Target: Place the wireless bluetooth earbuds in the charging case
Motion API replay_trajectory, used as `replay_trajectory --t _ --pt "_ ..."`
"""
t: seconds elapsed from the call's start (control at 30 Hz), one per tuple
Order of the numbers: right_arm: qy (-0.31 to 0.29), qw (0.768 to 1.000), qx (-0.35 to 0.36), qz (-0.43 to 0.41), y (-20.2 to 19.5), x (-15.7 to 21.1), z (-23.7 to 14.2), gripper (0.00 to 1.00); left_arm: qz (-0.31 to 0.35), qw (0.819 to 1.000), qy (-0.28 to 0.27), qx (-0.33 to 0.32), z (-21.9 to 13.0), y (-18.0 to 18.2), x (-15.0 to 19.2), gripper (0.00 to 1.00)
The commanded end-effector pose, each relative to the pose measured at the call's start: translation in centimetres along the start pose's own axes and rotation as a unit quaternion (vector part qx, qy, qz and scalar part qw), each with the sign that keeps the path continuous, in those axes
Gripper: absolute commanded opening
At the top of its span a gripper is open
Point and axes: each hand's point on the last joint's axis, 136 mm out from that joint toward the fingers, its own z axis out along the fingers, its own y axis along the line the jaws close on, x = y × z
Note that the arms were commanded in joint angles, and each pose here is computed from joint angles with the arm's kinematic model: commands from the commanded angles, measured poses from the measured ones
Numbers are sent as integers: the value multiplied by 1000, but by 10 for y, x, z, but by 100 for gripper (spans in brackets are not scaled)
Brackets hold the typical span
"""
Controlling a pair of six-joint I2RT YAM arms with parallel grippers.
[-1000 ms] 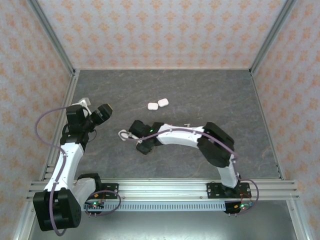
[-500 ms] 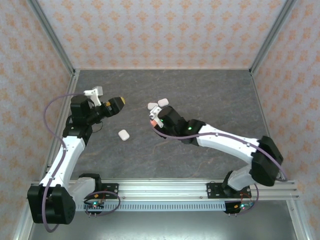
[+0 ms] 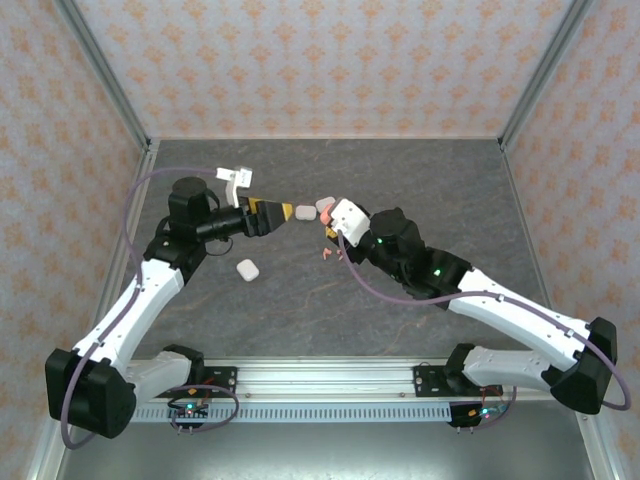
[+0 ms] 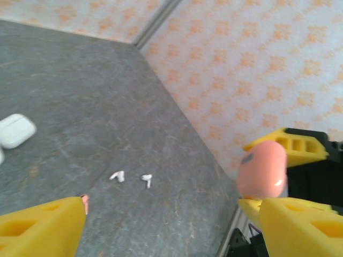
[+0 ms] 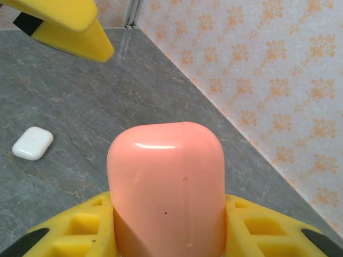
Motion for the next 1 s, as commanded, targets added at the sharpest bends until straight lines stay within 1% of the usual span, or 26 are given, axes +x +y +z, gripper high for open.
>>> replay_trajectory --t 0.0,0.13,0.3,0.4,0.53,0.63,0.8,0.97 --pt "-18 999 -2 -29 0 -9 -1 39 47 998 -3 51 6 -33 -11 84" --pt "-9 999 -4 -38 1 -6 3 39 62 995 15 74 17 -50 -4 85" --pt "-6 999 -11 -40 3 -7 6 39 72 992 37 94 29 -62 7 85" --pt "-9 999 -14 -39 4 -9 6 39 74 991 54 102 38 -66 15 85" --pt "-11 999 -18 -38 6 -9 8 39 72 989 67 106 46 -68 21 82" --pt "-15 999 -20 -35 7 -11 7 39 68 990 74 102 51 -64 24 78" --pt "-16 999 -25 -34 9 -10 7 40 62 988 94 107 57 -64 29 68" --pt "-16 999 -21 -32 8 -10 8 40 72 982 125 119 61 -68 40 58"
